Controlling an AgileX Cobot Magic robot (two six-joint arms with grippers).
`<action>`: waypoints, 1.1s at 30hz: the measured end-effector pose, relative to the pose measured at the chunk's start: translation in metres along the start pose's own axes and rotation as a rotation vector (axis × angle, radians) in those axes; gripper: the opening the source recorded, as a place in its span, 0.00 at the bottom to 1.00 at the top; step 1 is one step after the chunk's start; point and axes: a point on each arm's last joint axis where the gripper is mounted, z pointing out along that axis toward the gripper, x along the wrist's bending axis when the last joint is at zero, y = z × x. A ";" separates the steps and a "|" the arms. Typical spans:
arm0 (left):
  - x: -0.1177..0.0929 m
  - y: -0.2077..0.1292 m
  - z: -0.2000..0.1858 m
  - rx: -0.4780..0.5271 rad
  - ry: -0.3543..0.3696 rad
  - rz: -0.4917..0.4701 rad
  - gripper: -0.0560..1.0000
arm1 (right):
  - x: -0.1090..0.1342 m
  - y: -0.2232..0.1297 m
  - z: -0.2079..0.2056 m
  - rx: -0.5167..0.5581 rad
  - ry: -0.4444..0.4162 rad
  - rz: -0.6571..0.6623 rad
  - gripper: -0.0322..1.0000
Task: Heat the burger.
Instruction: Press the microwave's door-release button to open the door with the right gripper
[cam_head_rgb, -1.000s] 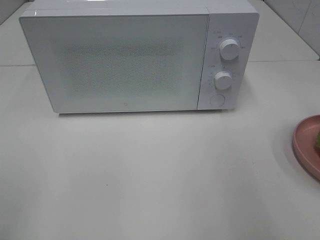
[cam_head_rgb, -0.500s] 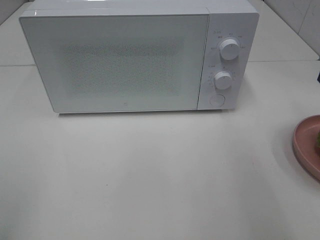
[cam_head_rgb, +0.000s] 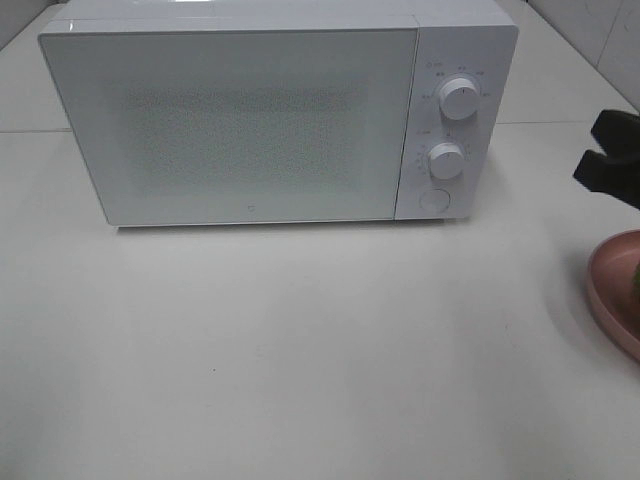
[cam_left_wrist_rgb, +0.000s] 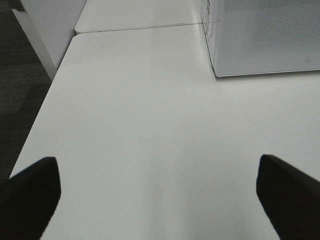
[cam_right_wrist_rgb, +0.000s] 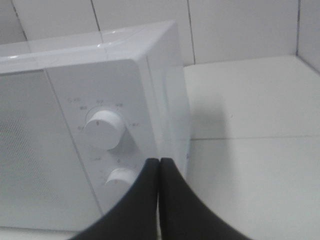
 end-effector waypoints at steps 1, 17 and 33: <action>0.000 0.000 0.000 0.000 0.000 0.000 0.99 | 0.000 0.000 0.000 0.000 0.000 0.000 0.06; 0.000 0.000 0.000 0.000 0.000 0.000 0.99 | 0.020 -0.038 0.015 0.186 0.037 0.531 0.06; 0.000 0.000 0.000 0.000 0.000 0.000 0.99 | 0.028 -0.082 0.033 0.175 -0.222 1.025 0.06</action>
